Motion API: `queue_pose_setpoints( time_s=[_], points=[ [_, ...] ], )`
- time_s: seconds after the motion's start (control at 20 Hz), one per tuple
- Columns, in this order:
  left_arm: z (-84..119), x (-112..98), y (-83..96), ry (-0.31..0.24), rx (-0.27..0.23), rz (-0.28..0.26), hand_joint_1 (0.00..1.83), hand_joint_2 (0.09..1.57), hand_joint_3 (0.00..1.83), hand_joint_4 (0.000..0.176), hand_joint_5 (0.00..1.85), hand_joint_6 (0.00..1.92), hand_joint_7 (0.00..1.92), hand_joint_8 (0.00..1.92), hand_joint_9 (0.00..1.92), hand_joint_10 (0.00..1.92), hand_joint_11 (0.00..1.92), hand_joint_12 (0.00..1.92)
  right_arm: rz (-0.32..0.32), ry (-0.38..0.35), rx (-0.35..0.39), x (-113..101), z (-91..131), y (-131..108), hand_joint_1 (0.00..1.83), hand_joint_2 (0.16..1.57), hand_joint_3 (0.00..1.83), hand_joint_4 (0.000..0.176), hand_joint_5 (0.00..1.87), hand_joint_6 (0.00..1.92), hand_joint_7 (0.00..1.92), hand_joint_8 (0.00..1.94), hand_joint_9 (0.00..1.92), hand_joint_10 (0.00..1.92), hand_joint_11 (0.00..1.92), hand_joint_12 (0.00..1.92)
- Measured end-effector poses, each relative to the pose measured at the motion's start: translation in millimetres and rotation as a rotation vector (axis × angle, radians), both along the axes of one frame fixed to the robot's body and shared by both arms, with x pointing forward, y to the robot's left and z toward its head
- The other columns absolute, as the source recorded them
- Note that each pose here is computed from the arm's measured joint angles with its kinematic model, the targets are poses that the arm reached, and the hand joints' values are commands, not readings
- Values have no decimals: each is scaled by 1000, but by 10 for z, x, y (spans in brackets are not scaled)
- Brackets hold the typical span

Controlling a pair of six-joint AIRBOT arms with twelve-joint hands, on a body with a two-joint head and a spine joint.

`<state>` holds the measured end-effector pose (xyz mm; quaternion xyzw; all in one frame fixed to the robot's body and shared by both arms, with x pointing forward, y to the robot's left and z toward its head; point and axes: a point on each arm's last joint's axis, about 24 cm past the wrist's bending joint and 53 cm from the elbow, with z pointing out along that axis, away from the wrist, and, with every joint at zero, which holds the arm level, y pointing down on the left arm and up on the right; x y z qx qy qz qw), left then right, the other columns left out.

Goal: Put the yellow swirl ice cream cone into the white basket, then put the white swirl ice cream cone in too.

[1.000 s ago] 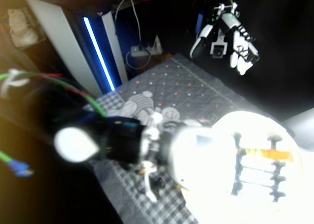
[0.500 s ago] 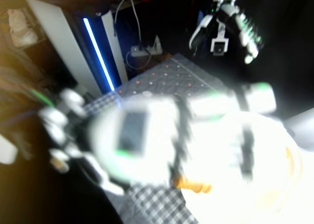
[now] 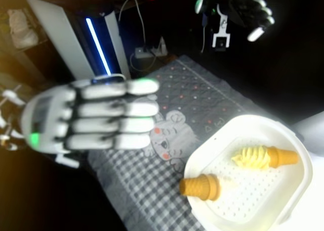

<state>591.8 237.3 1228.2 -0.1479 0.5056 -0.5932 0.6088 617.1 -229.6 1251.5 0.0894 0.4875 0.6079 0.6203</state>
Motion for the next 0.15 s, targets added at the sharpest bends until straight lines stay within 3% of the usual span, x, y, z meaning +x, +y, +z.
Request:
queue_pose_setpoints(
  time_s=[0.05, 0.1, 0.15],
  points=[
    [-49, -3, 0, 15, -16, -4, 1, 1125, 198, 0, 0, 0, 0, 0, 7, 3, 0, 581, -28, -16, 37, -59, 30, -115, 546, 835, 0, 176, 9, 3, 93, 8, 59, 9, 22, 9],
    [-102, 0, -16, 34, -36, -11, 0, 1155, 176, 3, 0, 0, 0, 0, 1, 0, 0, 221, -53, -17, 65, -93, 28, -195, 509, 868, 1, 142, 133, 15, 97, 3, 87, 7, 69, 25],
    [-146, 1, -17, 50, -50, -17, 0, 1178, 173, 24, 0, 0, 0, 0, 0, 0, 0, 43, -67, -4, 71, -95, -11, -225, 476, 910, 14, 145, 120, 3, 124, 9, 113, 12, 83, 30]
  ],
)
